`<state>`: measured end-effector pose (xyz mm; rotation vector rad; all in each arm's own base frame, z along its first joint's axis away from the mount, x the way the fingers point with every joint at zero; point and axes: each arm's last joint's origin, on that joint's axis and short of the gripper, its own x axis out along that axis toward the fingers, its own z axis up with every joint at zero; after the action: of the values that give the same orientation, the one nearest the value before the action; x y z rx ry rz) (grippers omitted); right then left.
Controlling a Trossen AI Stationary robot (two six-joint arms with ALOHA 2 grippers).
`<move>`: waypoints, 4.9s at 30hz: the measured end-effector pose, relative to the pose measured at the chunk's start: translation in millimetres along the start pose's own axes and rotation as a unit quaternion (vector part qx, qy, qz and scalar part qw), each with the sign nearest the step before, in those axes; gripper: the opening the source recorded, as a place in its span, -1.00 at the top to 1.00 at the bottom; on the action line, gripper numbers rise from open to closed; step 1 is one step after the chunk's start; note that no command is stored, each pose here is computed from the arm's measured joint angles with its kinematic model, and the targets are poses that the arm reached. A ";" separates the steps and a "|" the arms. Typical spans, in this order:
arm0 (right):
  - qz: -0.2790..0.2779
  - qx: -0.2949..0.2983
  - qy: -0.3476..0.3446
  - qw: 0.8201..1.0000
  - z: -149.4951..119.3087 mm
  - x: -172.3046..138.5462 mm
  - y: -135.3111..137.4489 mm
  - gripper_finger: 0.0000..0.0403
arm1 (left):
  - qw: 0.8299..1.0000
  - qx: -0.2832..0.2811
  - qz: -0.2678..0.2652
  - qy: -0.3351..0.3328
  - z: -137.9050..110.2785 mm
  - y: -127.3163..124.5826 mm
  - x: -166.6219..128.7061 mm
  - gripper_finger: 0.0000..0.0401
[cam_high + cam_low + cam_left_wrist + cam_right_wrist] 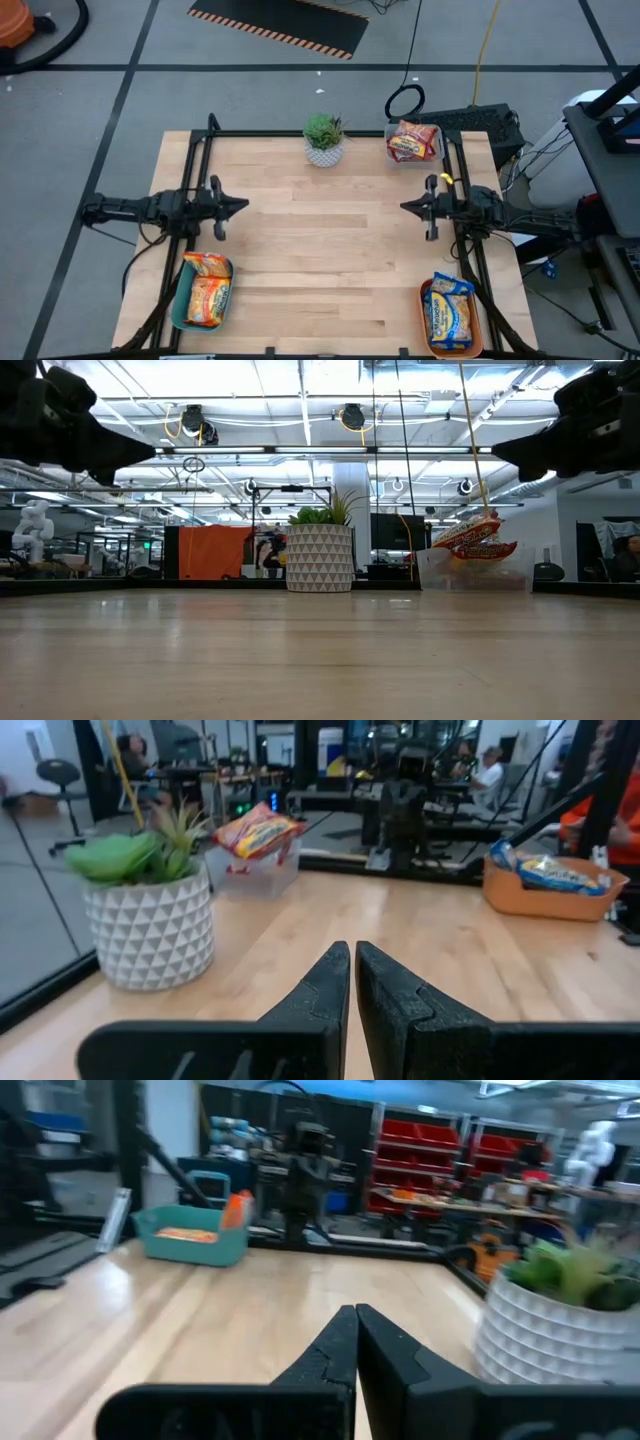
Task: Sort Maruchan noodles
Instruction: Return to Home Position
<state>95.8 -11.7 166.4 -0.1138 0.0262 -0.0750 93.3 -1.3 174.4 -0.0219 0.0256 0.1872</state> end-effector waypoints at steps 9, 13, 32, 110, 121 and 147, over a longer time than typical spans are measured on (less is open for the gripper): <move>0.020 -0.002 -0.018 1.000 3.1 0.0 0.9 1.00 | 0.998 0.024 -0.041 -0.041 -2.9 -6.1 2.0 0.87; 0.021 -0.002 -0.018 1.000 3.1 0.0 1.0 1.00 | 0.998 0.029 -0.042 -0.041 -3.0 -6.2 2.0 0.87; -0.009 -0.013 0.004 1.000 -0.7 0.0 -0.7 1.00 | 0.998 0.034 -0.043 -0.039 -3.4 -6.1 2.2 0.87; 0.073 -0.013 -0.035 0.997 5.9 -0.9 20.6 1.00 | 0.997 0.031 -0.071 -0.020 -6.8 5.0 5.2 0.87; 0.074 -0.013 -0.036 0.997 6.0 -0.9 20.6 1.00 | 0.995 0.027 -0.089 -0.027 -6.0 1.5 4.7 0.87; 0.074 -0.013 -0.036 0.997 6.0 -0.9 20.6 1.00 | 0.995 0.031 -0.087 -0.030 -5.4 1.6 4.7 0.87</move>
<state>96.5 9.4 170.0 -0.1408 -0.0361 0.0774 97.5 1.0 168.9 0.0434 -0.0312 0.0121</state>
